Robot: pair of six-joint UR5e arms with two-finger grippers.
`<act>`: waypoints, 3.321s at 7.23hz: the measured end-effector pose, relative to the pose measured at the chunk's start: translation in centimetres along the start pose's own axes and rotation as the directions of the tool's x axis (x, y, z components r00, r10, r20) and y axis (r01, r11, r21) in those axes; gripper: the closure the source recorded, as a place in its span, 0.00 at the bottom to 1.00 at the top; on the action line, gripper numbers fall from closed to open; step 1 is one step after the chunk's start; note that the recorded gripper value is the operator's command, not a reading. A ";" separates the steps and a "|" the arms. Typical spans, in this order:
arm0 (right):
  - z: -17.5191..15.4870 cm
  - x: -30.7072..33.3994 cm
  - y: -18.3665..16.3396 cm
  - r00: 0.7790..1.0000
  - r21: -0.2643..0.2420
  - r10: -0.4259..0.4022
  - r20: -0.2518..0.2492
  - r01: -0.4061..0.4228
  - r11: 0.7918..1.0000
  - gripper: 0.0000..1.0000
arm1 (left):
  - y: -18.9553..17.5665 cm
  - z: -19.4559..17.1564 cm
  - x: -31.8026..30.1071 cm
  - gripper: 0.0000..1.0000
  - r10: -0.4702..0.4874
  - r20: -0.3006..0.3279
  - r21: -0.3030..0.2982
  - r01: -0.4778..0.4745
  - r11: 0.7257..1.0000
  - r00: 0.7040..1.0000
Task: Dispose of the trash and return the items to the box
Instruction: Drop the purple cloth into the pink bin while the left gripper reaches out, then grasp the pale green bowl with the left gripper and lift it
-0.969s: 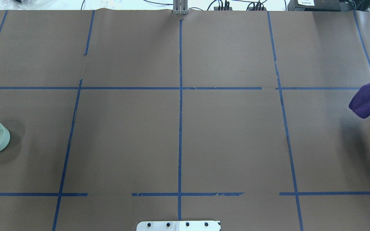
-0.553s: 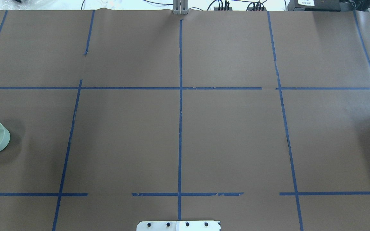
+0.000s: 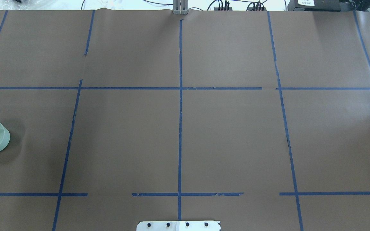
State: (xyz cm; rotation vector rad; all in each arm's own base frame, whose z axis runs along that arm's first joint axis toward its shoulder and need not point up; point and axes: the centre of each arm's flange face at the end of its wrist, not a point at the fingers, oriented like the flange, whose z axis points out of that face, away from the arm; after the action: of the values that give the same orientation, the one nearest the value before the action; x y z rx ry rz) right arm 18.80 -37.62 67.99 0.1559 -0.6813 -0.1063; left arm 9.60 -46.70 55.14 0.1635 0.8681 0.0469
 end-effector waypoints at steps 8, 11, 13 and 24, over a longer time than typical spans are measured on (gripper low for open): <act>4.3 -1.6 -3.8 0.998 -0.041 -0.054 0.014 0.055 0.998 0.00 | 6.0 10.3 5.5 0.15 -0.122 0.100 -0.170 0.138 0.976 0.988; 4.5 -2.6 -4.6 0.997 -0.031 -0.058 0.055 0.059 0.998 0.00 | 6.5 13.1 5.3 0.58 -0.091 0.099 -0.183 0.108 0.977 0.991; 4.7 -2.9 -4.8 0.996 -0.030 -0.061 0.067 0.063 0.998 0.00 | 6.3 13.9 5.7 1.00 -0.080 0.095 -0.188 0.097 0.977 0.992; 3.3 -7.2 -7.2 0.990 0.026 -0.062 0.130 0.059 0.998 0.00 | 3.3 -5.2 -9.5 1.00 0.214 0.268 0.102 -0.249 0.963 0.939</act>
State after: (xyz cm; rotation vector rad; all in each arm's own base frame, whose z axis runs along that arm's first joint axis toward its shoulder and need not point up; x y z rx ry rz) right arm 10.82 -43.98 64.79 0.1926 -0.8091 -0.1686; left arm -0.41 -43.80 59.58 0.3906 0.5904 0.1845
